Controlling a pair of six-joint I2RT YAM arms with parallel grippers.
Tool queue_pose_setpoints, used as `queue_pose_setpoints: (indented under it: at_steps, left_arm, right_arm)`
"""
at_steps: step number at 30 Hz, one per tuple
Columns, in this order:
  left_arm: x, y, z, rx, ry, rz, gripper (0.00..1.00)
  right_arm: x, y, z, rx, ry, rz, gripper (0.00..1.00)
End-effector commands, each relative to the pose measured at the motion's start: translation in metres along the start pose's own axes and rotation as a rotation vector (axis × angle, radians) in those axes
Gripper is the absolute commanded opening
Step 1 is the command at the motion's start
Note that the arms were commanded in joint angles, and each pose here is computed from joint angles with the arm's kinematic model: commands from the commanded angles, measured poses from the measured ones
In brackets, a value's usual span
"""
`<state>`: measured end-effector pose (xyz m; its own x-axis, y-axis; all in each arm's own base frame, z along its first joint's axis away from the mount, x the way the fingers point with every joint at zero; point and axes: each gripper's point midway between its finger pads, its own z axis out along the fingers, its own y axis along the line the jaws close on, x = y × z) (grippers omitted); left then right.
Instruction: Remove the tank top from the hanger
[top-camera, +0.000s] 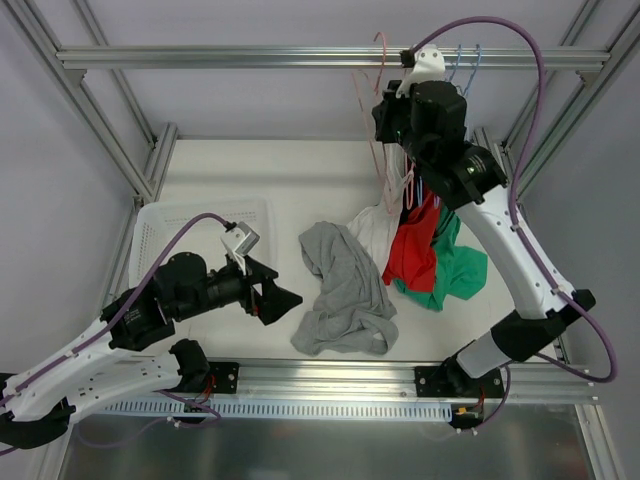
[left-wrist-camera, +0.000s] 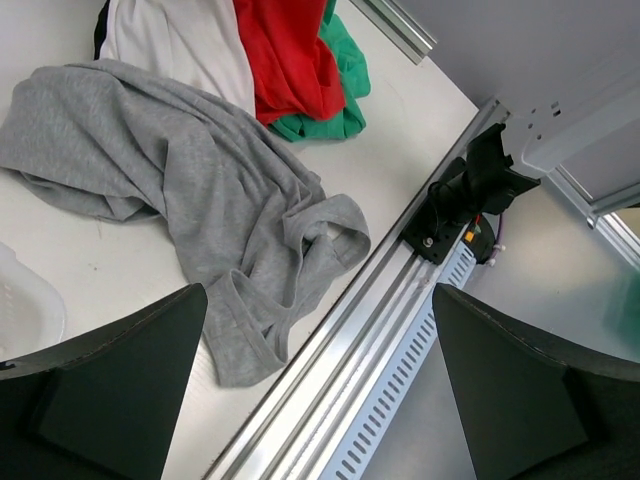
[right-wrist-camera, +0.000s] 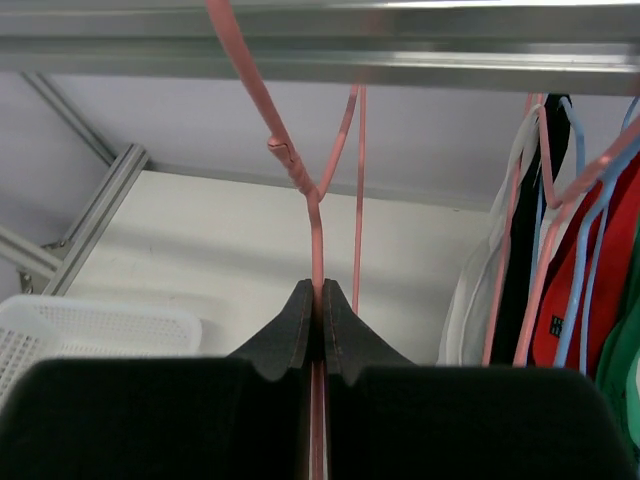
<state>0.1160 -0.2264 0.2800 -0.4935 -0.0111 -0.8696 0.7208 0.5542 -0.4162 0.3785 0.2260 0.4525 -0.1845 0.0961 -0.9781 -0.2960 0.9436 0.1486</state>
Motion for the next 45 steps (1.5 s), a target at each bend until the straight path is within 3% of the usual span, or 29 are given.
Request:
queue_pose_setpoints:
  at_steps: [1,6,15,16,17,18,19,21,23,25,26,27,30,31,37,40,41,42,44,45]
  left_arm:
    - [-0.002,0.003,-0.003,-0.022,-0.015,-0.016,0.99]
    - [-0.004,0.016,-0.002,-0.096,-0.024,-0.021,0.99]
    - [0.015,0.025,0.022,-0.141,0.08,-0.016,0.99]
    - [0.014,0.024,0.023,-0.14,0.086,-0.013,0.99]
    - [0.014,0.025,0.026,-0.149,0.092,-0.007,0.99]
    - [0.017,0.03,0.033,-0.174,0.114,-0.005,0.99]
    - [0.012,0.034,0.037,-0.211,0.103,-0.004,0.99]
    - [0.018,0.045,0.053,-0.276,0.144,-0.006,0.99]
    - [0.017,0.054,0.065,-0.333,0.161,-0.006,0.99]
    - [0.031,0.064,0.09,-0.382,0.243,0.014,0.99]
    - [0.035,0.067,0.098,-0.399,0.265,0.02,0.99]
    - [0.044,0.073,0.115,-0.425,0.317,0.027,0.99]
    - [0.073,0.088,0.148,-0.491,0.419,0.017,0.99]
    - [0.074,0.088,0.159,-0.5,0.423,-0.009,0.99]
    - [0.139,0.104,0.204,-0.545,0.583,-0.083,0.99]
    - [0.152,0.11,0.208,-0.567,0.598,-0.098,0.7]
    - [0.152,0.111,0.207,-0.575,0.592,-0.099,0.28]
    - [0.148,0.11,0.205,-0.579,0.581,-0.101,0.15]
    - [0.142,0.106,0.202,-0.562,0.568,-0.104,0.01]
    - [0.135,0.101,0.197,-0.548,0.55,-0.106,0.0]
  right_arm:
    - [-0.024,-0.001,0.021,0.055,-0.081,0.073,0.0]
    - [-0.024,0.005,0.051,0.074,-0.084,0.103,0.0]
    - [0.035,0.008,0.066,0.075,0.037,0.173,0.01]
    - [0.038,0.007,0.063,0.073,0.039,0.179,0.07]
    - [0.03,0.008,0.051,0.053,0.021,0.192,0.21]
    - [0.031,0.009,0.046,0.033,0.024,0.195,0.37]
    - [0.044,0.008,0.041,0.028,0.05,0.187,0.6]
    - [0.031,0.003,0.008,-0.003,0.016,0.204,0.7]
    - [0.058,-0.006,-0.011,-0.003,0.06,0.19,0.8]
    - [0.041,-0.017,-0.057,-0.033,-0.023,0.218,0.96]
    - [0.066,-0.023,-0.065,-0.031,0.009,0.205,0.99]
    - [0.052,-0.028,-0.095,-0.06,-0.054,0.221,1.0]
    - [0.075,-0.036,-0.126,-0.099,-0.042,0.2,0.99]
    - [0.067,-0.04,-0.151,-0.126,-0.091,0.213,0.99]
    - [0.087,-0.05,-0.207,-0.203,-0.125,0.221,1.0]
    - [0.085,-0.045,-0.226,-0.262,-0.118,0.197,0.99]
    - [0.085,-0.044,-0.23,-0.274,-0.116,0.194,1.0]
    - [0.087,-0.043,-0.233,-0.283,-0.11,0.186,0.99]
    - [0.088,-0.045,-0.235,-0.282,-0.115,0.183,1.0]
    - [0.087,-0.047,-0.237,-0.276,-0.125,0.179,1.0]
